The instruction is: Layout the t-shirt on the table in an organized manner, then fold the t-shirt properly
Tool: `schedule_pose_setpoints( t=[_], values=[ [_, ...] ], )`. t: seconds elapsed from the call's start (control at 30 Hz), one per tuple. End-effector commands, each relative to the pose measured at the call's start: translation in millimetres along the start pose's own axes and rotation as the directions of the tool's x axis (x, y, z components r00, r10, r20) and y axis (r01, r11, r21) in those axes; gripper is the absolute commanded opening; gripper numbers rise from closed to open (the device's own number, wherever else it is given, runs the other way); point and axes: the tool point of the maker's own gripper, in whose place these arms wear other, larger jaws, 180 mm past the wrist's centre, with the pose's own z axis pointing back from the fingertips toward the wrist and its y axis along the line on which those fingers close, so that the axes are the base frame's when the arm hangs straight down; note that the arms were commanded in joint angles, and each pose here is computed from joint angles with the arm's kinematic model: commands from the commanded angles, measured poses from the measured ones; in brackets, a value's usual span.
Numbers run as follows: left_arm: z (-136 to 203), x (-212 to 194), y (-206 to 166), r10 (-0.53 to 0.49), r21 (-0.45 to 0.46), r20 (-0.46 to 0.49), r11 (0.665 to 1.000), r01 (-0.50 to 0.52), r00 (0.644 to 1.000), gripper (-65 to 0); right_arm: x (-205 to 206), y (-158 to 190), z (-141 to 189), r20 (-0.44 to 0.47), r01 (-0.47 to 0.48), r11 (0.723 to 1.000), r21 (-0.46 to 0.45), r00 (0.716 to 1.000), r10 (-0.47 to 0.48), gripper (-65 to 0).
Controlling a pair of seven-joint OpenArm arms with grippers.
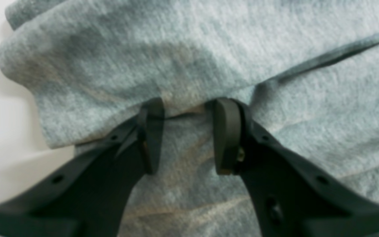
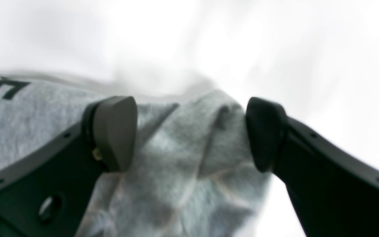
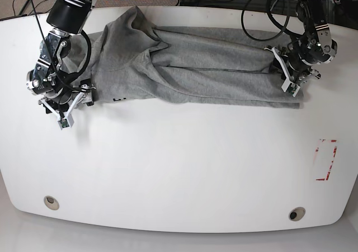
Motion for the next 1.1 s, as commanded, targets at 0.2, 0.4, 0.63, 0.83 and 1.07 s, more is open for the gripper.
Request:
schedule_pose_setpoints(
  t=[0.2,0.4,0.63,0.83,1.07],
  values=[
    [1,-16,3,-0.008,0.015,-0.072,1.000,0.009,0.997,-41.3,17,-23,5,0.104,0.041,0.999,-0.030,0.994,-0.037,-32.2],
    [1,-16,4,-0.010,0.017,-0.074,1.000,0.011,0.997,-41.3,18,-33,9,0.107,0.035,0.998,-0.050,0.994,-0.030,-48.4],
    [-1,-24,8,-0.010,0.014,-0.099,1.000,0.012,0.995,-41.3,20,-43,15,0.107,0.021,0.997,-0.073,0.994,-0.013,-52.0],
    [-5,-34,7,0.010,0.002,-0.123,1.000,-0.010,0.992,-41.3,17,-53,19,0.098,0.013,0.996,-0.091,0.995,-0.004,-52.0],
    [-6,-35,7,0.012,0.001,-0.126,1.000,-0.012,0.992,-41.3,17,-69,28,0.086,-0.007,0.992,-0.125,0.996,0.018,-52.0]
  ],
)
